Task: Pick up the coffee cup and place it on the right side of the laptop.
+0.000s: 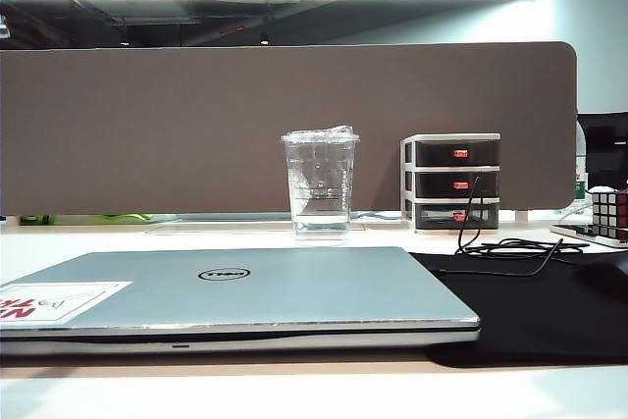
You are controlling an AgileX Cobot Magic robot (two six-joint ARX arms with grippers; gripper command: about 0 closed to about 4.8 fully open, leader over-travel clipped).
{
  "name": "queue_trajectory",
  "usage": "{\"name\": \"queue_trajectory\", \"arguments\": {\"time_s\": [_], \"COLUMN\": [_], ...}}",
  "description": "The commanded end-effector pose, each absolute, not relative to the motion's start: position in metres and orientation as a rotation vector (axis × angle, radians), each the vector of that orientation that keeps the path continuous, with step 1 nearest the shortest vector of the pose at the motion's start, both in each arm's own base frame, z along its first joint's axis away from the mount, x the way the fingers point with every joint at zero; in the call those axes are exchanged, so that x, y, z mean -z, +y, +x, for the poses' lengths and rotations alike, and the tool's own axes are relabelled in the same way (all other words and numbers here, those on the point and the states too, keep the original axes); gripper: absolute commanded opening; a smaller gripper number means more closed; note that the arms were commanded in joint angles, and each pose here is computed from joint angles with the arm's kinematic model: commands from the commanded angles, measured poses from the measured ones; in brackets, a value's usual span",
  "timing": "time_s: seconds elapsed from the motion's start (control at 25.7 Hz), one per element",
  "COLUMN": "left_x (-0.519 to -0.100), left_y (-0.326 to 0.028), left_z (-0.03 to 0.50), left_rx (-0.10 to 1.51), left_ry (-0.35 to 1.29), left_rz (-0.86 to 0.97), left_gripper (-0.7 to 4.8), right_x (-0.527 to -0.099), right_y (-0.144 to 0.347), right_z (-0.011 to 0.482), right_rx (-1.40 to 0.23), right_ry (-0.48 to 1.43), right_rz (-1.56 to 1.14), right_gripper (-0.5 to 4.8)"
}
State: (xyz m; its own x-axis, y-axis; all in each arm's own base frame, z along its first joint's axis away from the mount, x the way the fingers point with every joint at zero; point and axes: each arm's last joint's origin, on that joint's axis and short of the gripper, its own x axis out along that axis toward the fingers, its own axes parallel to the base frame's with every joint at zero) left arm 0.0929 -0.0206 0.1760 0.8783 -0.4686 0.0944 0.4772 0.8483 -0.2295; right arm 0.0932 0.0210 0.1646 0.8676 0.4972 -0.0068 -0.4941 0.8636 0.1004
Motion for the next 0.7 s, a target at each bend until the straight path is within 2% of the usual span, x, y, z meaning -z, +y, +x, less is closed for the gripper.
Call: {"name": "queue_trajectory", "arguments": {"time_s": [0.04, 0.35, 0.54, 0.7], "left_x": [-0.188, -0.229, -0.241, -0.255], "left_y": [-0.020, -0.021, -0.025, -0.028], "left_z": [0.091, 0.093, 0.112, 0.139], "left_rx": [0.507, 0.518, 0.584, 0.590], "left_ry": [-0.076, -0.139, -0.073, -0.136], "left_rz": [-0.270, -0.219, -0.144, -0.132], "left_gripper": [4.67, 4.69, 4.79, 4.79], "right_x": [-0.165, -0.165, -0.165, -0.165], "right_y": [0.021, 0.021, 0.021, 0.021], "right_z": [0.093, 0.093, 0.093, 0.093], "right_rx": [-0.526, -0.526, -0.526, -0.525], "right_ry": [0.020, 0.019, 0.020, 0.019], "right_rz": [0.098, 0.098, 0.098, 0.097], "right_gripper": [-0.01, -0.01, -0.01, -0.01]}}
